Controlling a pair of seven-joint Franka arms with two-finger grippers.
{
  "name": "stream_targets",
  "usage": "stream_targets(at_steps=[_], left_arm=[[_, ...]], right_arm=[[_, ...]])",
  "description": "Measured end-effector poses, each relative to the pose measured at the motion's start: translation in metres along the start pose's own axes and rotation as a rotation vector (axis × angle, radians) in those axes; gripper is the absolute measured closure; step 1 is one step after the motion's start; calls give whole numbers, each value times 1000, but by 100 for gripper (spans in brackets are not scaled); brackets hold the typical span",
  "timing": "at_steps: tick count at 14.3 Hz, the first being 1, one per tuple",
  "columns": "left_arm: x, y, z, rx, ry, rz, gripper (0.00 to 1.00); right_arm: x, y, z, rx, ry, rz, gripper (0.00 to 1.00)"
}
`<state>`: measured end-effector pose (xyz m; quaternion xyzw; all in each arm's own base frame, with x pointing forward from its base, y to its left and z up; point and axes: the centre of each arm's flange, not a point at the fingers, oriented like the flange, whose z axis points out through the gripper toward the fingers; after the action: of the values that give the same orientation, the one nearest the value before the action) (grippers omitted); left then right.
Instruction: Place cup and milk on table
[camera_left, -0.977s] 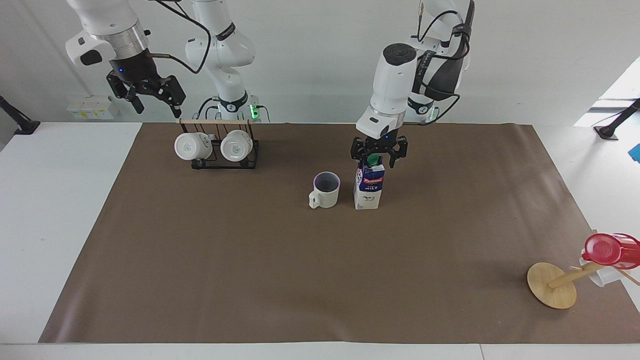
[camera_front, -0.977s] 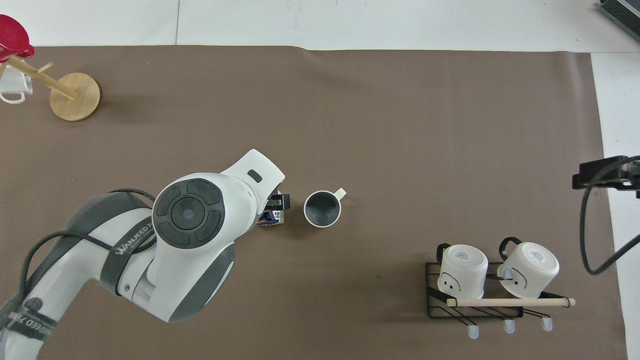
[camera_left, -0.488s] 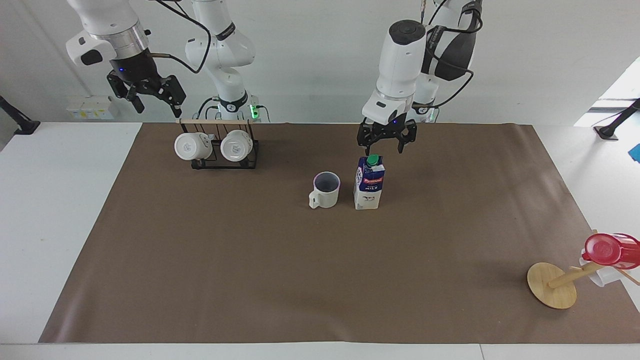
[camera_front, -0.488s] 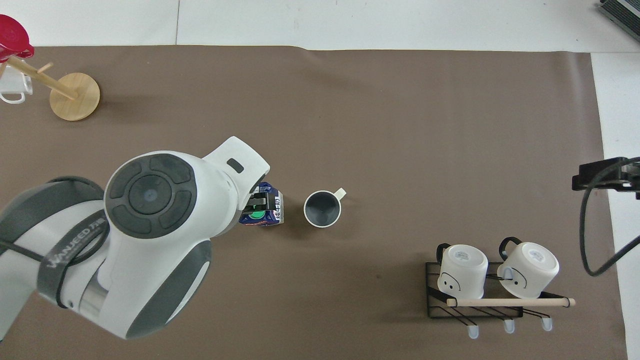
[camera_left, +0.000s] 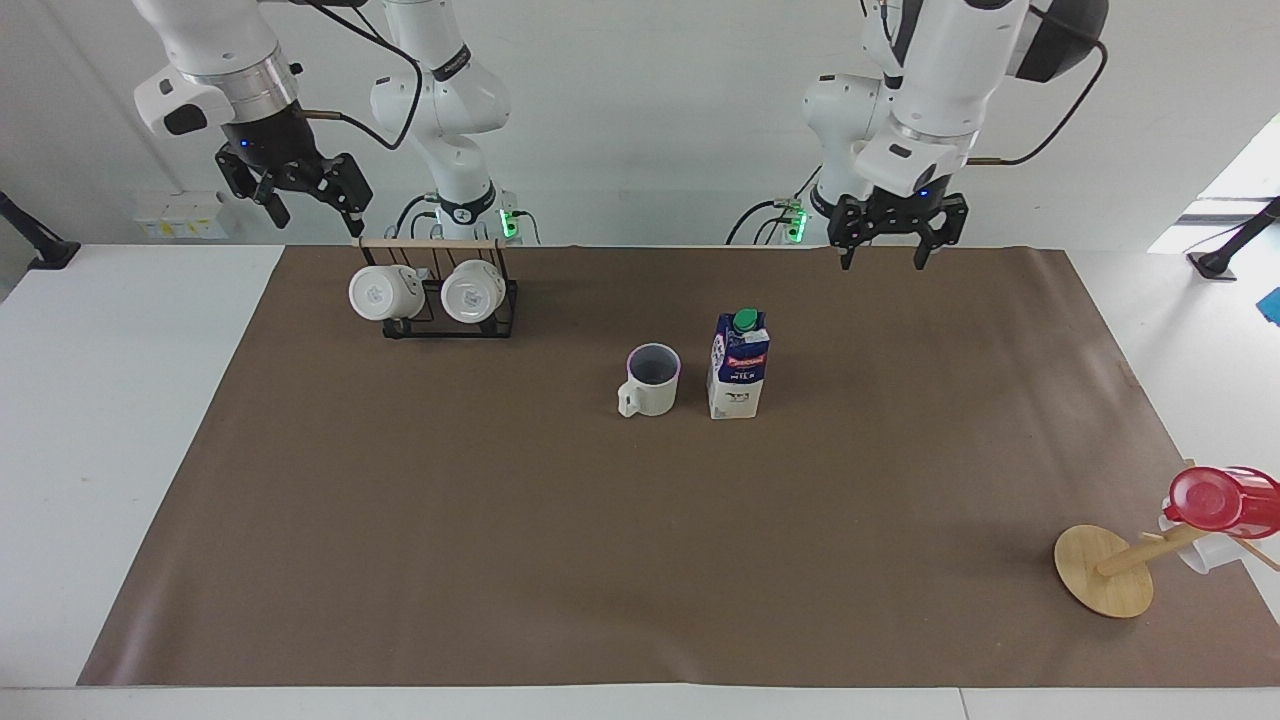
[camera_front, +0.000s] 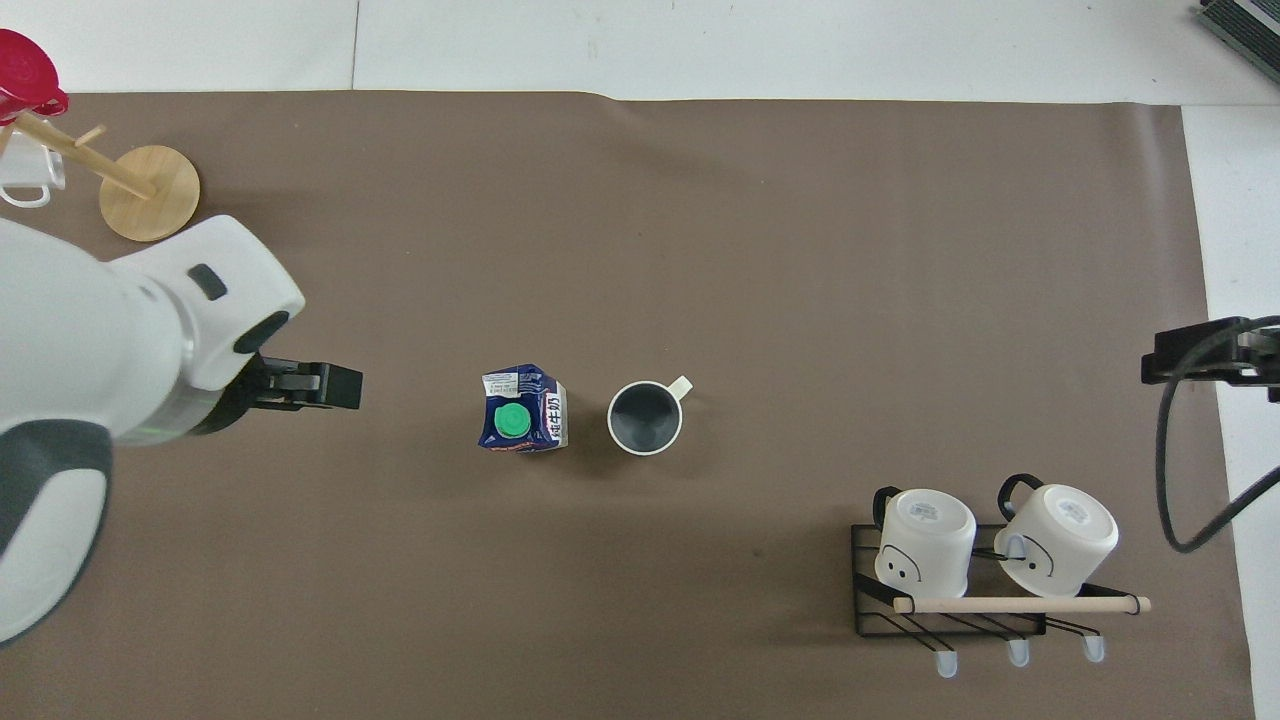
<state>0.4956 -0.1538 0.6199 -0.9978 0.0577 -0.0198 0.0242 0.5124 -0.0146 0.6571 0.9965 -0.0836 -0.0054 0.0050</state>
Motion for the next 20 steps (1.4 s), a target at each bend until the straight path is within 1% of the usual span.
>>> stream_targets(at_steps=[2, 4, 11, 16, 20], left_arm=[[3, -35, -12, -3, -4, -12, 0], [4, -59, -14, -5, -15, -7, 0], [3, -115, -13, -4, -32, -41, 0], [2, -121, -13, -6, -34, -39, 0], [3, -114, -14, -55, -33, -35, 0]], right_arm=[[0, 0, 1, 0, -2, 0, 0], [0, 0, 1, -1, -2, 0, 0], [0, 1, 1, -11, 0, 1, 0], [0, 0, 0, 0, 0, 1, 0], [4, -1, -3, 6, -8, 1, 0]])
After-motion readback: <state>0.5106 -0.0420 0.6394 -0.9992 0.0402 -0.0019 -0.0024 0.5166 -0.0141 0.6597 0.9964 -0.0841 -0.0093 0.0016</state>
